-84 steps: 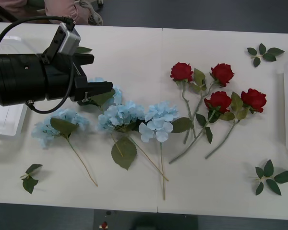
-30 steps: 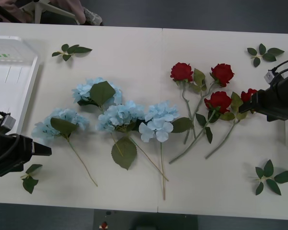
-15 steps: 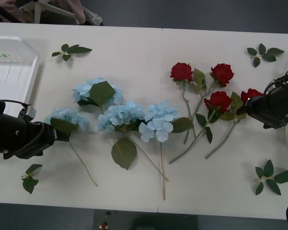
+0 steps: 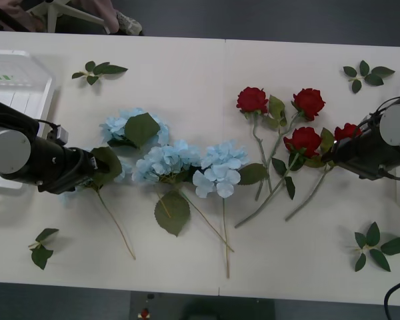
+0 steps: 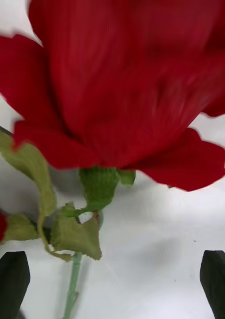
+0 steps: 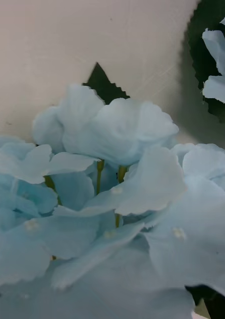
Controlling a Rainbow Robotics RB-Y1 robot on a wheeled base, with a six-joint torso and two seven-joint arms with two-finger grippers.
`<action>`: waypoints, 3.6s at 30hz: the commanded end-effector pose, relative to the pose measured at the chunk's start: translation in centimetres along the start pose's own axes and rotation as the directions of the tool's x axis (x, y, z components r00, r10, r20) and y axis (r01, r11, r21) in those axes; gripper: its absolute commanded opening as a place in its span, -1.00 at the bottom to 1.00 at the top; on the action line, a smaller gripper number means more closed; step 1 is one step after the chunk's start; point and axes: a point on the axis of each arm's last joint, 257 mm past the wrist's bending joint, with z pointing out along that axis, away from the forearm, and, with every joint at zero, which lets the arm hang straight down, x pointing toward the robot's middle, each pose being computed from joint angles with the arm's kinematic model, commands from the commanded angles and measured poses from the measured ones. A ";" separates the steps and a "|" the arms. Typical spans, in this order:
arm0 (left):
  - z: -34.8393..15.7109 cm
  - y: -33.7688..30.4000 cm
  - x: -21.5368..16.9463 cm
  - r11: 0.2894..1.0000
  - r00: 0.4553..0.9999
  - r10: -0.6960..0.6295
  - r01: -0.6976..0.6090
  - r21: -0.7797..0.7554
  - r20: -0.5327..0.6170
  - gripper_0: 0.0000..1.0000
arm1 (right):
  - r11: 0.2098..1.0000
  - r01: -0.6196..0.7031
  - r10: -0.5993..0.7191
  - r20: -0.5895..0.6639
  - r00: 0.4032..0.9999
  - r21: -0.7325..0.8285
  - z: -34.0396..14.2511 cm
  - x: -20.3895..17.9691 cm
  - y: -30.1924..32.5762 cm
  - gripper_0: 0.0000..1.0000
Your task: Put the red flowers into the right box and the blue flowers into the left box
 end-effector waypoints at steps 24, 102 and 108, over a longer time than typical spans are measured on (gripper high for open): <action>2.4 0.8 0.4 0.992 0.994 0.104 -0.101 -0.080 0.028 0.72 | 0.999 -0.030 0.029 0.028 0.999 0.039 2.0 0.4 0.8 1.00; -28.1 18.1 -27.6 0.448 0.696 0.717 -0.421 -0.789 0.036 0.54 | 0.968 0.052 -0.117 0.260 0.958 0.245 -13.6 -17.7 -24.0 -1.00; -28.0 18.0 -27.6 0.450 0.695 0.718 -0.425 -0.786 0.035 0.80 | 0.963 0.032 -0.104 0.261 0.960 0.267 -10.1 -16.4 -25.4 -1.00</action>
